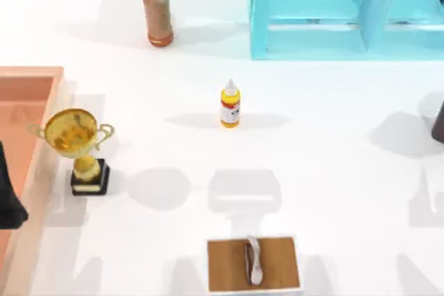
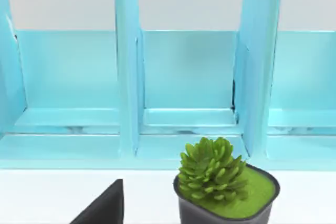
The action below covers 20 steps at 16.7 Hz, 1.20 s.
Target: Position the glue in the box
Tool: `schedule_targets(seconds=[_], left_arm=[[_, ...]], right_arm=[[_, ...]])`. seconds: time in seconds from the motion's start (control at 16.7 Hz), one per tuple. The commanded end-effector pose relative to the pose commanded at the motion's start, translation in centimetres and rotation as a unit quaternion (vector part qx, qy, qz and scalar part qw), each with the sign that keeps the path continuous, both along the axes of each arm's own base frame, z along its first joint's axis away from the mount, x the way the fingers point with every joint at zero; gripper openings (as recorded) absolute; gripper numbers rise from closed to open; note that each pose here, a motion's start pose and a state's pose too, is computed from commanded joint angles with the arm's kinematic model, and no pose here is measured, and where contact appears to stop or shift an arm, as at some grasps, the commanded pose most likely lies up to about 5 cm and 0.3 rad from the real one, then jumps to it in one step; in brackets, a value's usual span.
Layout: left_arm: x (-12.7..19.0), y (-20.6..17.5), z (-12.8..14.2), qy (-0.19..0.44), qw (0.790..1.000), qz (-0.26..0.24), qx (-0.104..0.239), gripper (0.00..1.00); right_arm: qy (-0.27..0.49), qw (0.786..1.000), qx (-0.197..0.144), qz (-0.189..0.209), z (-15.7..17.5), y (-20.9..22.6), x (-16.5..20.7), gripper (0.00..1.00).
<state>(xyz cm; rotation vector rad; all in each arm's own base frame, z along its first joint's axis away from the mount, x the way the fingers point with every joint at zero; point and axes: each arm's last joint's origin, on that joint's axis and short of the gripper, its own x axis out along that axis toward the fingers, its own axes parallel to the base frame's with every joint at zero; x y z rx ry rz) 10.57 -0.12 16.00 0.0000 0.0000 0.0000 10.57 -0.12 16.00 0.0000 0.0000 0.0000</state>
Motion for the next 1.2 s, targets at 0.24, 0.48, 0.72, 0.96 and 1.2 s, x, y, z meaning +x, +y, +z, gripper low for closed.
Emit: schedule_targets(seconds=[0.24,0.48,0.72,0.96,1.2], left_arm=[[0.0,-0.1,0.7,-0.008,1.0,0.001,-0.005,1.0],[0.7,-0.8,5.0,-0.054,0.998,0.018,-0.037,1.0],[3.6,-2.2,9.5,-0.084,0.992,0.041,-0.081,1.0],[7.2,-4.8,11.3,-0.076,0.99,0.041,-0.114,1.0],[10.4,-8.8,11.6,-0.057,0.988,0.027,-0.142,1.0]], right_arm=[[0.0,1.0,0.0,0.0,0.0,0.0,0.0,1.0],[0.0,1.0,0.0,0.0,0.0,0.0,0.0,1.0],[0.0,1.0,0.0,0.0,0.0,0.0,0.0,1.0],[0.0,1.0,0.0,0.0,0.0,0.0,0.0,1.0],[0.0,1.0,0.0,0.0,0.0,0.0,0.0,1.0]])
